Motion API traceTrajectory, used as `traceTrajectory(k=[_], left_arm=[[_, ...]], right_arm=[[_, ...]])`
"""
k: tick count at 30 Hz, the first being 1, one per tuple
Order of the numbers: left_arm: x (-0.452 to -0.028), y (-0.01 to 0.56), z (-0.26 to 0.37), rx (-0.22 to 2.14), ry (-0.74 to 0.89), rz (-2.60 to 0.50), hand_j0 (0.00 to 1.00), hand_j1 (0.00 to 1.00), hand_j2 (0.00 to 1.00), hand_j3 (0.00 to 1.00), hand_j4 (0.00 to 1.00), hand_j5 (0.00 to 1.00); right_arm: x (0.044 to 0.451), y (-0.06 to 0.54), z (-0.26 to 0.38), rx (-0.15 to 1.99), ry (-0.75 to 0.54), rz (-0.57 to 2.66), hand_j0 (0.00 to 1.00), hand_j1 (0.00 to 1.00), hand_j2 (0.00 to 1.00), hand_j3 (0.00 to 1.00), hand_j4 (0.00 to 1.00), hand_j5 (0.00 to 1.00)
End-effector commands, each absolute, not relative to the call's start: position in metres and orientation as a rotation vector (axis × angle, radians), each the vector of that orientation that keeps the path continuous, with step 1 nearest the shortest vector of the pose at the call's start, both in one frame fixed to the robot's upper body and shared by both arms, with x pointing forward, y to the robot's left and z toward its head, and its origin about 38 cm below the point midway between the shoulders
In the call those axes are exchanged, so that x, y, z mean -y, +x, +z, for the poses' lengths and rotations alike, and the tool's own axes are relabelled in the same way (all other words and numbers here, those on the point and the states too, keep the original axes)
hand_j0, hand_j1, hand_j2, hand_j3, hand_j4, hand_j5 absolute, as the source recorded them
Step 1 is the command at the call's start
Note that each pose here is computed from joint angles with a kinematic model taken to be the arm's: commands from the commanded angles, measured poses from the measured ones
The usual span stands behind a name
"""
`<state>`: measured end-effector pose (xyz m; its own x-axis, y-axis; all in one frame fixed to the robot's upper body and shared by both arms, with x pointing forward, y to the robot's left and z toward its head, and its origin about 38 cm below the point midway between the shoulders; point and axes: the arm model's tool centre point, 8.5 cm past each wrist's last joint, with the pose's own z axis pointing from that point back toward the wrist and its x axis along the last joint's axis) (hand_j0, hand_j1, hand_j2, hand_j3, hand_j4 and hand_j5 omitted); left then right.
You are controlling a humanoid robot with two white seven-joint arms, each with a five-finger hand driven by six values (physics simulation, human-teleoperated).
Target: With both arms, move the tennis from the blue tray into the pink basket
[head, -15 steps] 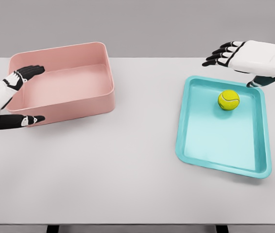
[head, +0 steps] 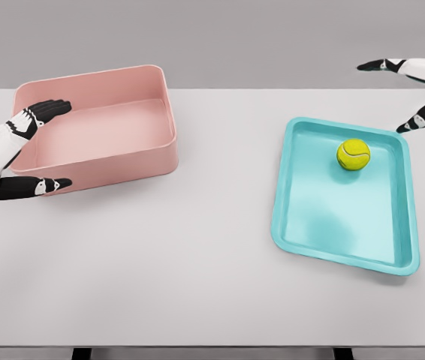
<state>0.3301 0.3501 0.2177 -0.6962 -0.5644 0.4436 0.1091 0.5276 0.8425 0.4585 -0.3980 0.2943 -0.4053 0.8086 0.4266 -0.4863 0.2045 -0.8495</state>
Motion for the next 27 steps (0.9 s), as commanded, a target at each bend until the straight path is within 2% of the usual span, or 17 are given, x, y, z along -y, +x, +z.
traceTrajectory(k=[1,11,19,27], left_arm=[[-0.350,0.330,0.218,2.050,0.365,-1.190,1.00,1.00,1.00,1.00,1.00,1.00],[-0.349,0.330,0.217,2.051,0.360,-1.184,1.00,1.00,1.00,1.00,1.00,1.00],[-0.349,0.330,0.217,2.052,0.357,-1.185,1.00,1.00,1.00,1.00,1.00,1.00],[-0.348,0.330,0.216,2.052,0.355,-1.183,1.00,1.00,1.00,1.00,1.00,1.00]], right_arm=[[0.418,0.470,0.271,1.336,-0.288,1.333,1.00,1.00,1.00,1.00,1.00,1.00],[0.400,0.457,0.216,1.198,-0.197,1.490,1.00,1.00,1.00,1.00,1.00,1.00],[0.405,0.468,0.185,1.119,-0.222,1.475,1.00,1.00,1.00,1.00,1.00,1.00],[0.409,0.474,0.188,1.121,-0.236,1.458,1.00,1.00,1.00,1.00,1.00,1.00]])
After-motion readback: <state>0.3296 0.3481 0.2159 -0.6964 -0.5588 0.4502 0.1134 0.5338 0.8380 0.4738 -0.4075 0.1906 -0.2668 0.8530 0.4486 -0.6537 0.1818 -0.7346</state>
